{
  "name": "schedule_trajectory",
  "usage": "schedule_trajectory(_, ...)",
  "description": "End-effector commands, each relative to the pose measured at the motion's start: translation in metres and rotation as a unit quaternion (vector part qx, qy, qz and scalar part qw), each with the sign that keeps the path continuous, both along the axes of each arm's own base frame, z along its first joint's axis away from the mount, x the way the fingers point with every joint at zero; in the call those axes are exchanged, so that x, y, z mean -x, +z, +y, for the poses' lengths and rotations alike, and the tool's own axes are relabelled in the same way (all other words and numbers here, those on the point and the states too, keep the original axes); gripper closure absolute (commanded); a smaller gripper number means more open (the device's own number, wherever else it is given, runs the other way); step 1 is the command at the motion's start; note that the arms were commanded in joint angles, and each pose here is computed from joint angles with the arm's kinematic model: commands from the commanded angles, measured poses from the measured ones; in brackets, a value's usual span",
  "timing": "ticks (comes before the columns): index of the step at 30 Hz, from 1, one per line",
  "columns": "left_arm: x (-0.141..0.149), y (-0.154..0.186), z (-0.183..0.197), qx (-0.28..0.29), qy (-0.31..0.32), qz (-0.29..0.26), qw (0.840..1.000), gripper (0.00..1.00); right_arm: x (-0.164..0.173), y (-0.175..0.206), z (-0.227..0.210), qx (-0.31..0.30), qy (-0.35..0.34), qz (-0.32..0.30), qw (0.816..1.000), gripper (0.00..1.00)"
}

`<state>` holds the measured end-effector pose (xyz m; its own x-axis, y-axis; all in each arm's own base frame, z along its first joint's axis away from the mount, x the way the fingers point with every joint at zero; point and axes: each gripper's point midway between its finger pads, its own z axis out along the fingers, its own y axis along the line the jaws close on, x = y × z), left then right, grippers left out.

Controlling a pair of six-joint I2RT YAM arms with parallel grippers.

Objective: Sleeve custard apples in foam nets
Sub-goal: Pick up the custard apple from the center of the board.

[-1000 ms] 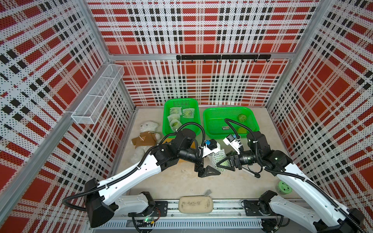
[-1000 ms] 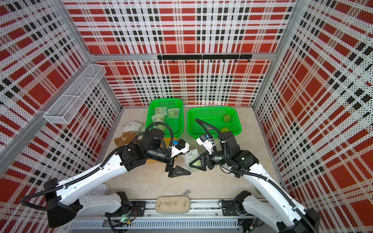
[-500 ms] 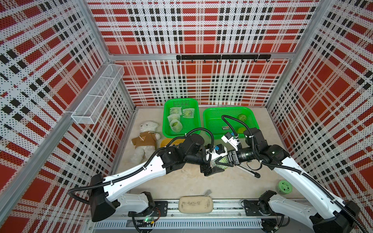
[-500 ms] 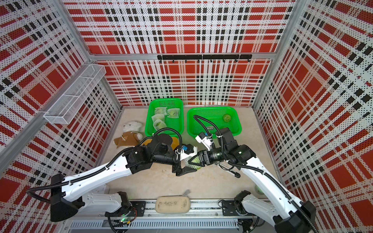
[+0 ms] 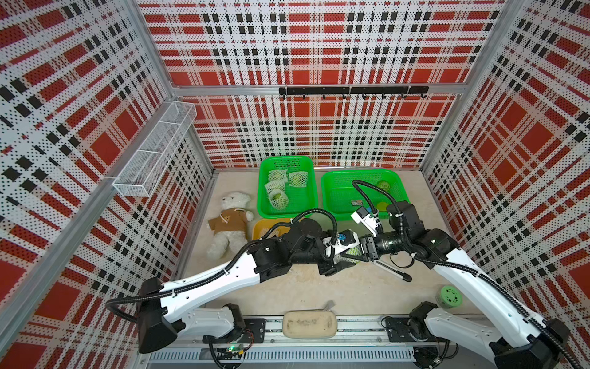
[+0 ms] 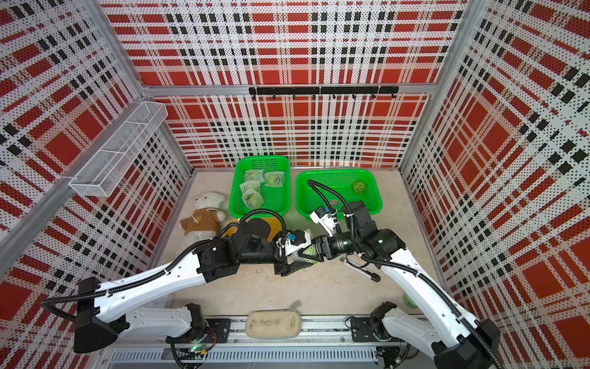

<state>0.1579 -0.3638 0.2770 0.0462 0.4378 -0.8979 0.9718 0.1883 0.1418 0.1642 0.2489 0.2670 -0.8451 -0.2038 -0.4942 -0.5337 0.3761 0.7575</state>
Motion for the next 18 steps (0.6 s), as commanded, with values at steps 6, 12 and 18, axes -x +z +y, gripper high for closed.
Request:
schedule_trajectory(6,-0.022,0.01,0.024,0.03,0.069,-0.026,0.997,0.61,-0.005,0.012,-0.004,-0.06,-0.039,-0.029,0.997,0.3)
schedule_trajectory(12,-0.034,0.022,0.035,0.059,0.109,-0.044,0.991,0.61,-0.003,0.013,-0.003,-0.076,-0.04,-0.031,0.996,0.13)
schedule_trajectory(18,-0.039,0.027,0.042,0.077,0.122,-0.042,0.989,0.61,-0.007,0.013,-0.005,-0.074,-0.054,-0.042,0.995,0.02)
